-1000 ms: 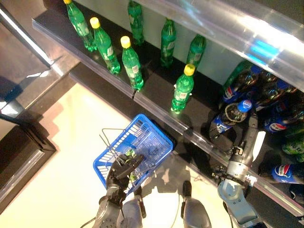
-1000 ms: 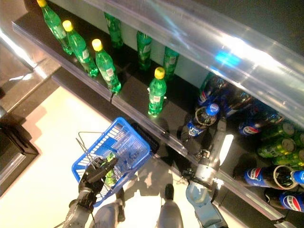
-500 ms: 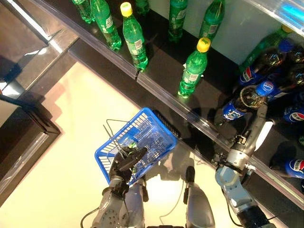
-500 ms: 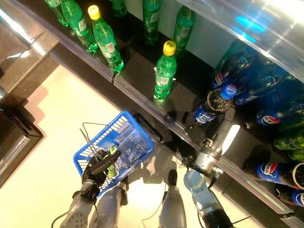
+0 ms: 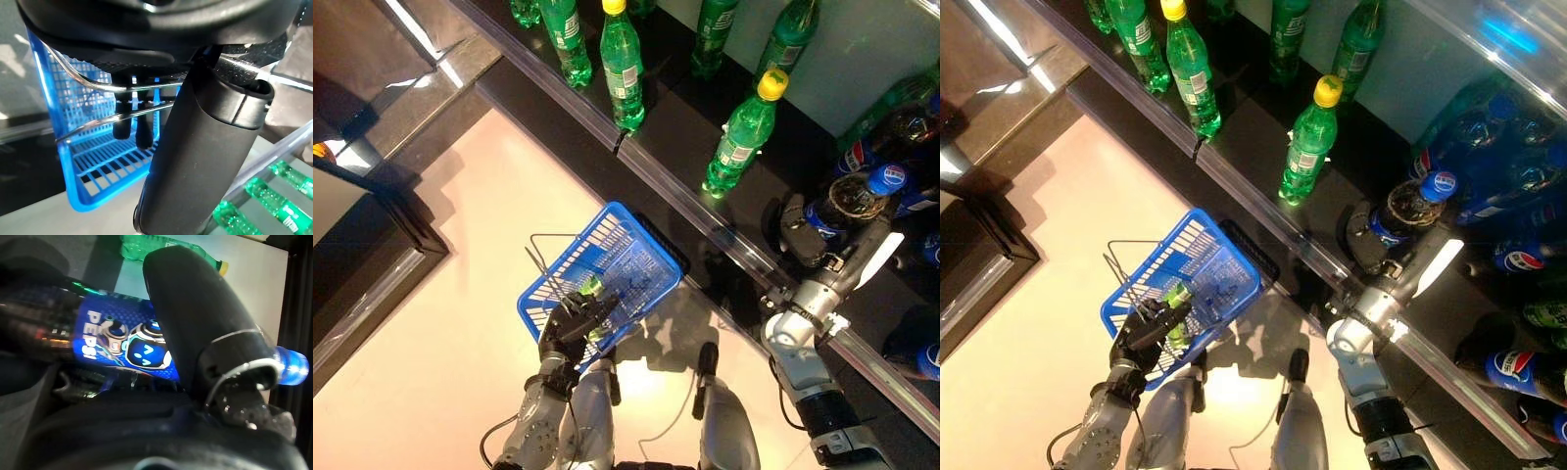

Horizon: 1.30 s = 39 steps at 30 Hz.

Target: Pick up the drink and place into the basket.

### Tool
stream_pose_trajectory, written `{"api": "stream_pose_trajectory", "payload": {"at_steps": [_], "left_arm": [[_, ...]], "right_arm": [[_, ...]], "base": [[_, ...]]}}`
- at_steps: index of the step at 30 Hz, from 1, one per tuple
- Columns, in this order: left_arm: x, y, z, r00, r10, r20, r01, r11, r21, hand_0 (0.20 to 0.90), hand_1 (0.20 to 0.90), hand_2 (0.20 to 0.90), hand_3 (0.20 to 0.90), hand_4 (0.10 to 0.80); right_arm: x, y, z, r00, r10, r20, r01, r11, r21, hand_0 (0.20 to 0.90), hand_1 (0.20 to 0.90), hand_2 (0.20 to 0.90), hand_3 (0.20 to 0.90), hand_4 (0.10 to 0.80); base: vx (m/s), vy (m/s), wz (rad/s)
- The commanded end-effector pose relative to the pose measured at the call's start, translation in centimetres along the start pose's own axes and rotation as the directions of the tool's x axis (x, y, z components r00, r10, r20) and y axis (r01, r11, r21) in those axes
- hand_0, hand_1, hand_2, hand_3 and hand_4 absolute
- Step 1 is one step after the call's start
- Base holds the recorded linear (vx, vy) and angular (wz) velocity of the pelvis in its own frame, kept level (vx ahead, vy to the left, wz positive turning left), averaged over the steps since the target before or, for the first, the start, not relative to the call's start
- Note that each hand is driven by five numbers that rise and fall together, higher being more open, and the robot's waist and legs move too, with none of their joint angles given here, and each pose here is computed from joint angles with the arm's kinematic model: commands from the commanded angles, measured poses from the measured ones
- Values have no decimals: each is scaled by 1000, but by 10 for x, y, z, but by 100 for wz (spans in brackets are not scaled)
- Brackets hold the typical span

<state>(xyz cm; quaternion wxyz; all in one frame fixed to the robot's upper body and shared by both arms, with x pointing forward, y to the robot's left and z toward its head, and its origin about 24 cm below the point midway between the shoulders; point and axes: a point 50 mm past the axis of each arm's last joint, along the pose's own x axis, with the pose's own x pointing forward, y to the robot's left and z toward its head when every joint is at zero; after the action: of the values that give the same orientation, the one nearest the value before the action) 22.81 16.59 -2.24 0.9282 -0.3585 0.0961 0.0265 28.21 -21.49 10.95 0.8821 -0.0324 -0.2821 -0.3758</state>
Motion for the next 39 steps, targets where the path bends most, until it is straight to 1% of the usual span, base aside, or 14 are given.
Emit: {"api": "stream_pose_trajectory", "payload": {"at_steps": [1,5,9,10,11,12,13,17,27,35,37,39], "left_arm": [[1,-64,73,866,-392,311,381,920,99,300,300,300,200,100],[3,-65,72,869,-396,295,382,918,106,300,300,300,200,100],[5,-65,73,869,-404,287,388,915,112,300,300,300,200,100],[6,-65,72,871,-401,285,386,916,108,300,300,300,200,100],[7,-65,72,872,-398,284,384,917,106,300,300,300,200,100],[7,-65,72,873,-398,283,384,917,105,300,300,300,200,100],[8,-65,72,873,-398,280,385,917,103,300,300,300,200,100],[7,-67,70,874,-404,271,390,915,106,300,300,300,200,100],[3,-60,67,884,-391,255,377,921,102,300,300,300,200,100],[-7,-48,59,905,-365,218,353,931,92,300,300,300,200,100],[-11,-44,54,911,-357,208,346,934,87,300,300,300,200,100],[-16,-39,49,921,-341,190,331,940,82,300,300,300,200,100]], "right_arm": [[37,-3,34,984,-108,144,83,982,170,900,900,900,900,800],[42,-5,28,985,-137,105,118,978,173,900,900,900,900,800],[51,-4,30,983,-147,111,126,976,179,900,900,900,900,800],[56,-4,30,983,-151,102,131,975,180,801,801,801,785,685],[58,-3,28,985,-146,94,128,976,178,429,429,429,351,251],[58,-3,28,985,-145,93,127,976,177,356,356,356,266,166],[59,-2,28,986,-138,90,121,978,171,300,300,300,200,100],[58,0,27,990,-123,74,110,980,166,300,300,300,200,100],[47,-9,16,989,-149,15,145,978,149,300,300,300,200,100],[27,-23,3,983,-175,-60,180,978,104,300,300,300,200,100],[21,-29,-1,980,-180,-80,186,979,88,300,300,300,200,100],[8,-36,-6,978,-178,-106,185,981,63,300,300,300,200,100]], "base": [[30,-57,6],[43,-52,7],[23,-54,3],[0,0,0],[31,-17,1],[0,0,0],[0,0,0],[17,-12,1],[21,-2,2],[85,13,5],[109,39,1],[159,56,2]]}}
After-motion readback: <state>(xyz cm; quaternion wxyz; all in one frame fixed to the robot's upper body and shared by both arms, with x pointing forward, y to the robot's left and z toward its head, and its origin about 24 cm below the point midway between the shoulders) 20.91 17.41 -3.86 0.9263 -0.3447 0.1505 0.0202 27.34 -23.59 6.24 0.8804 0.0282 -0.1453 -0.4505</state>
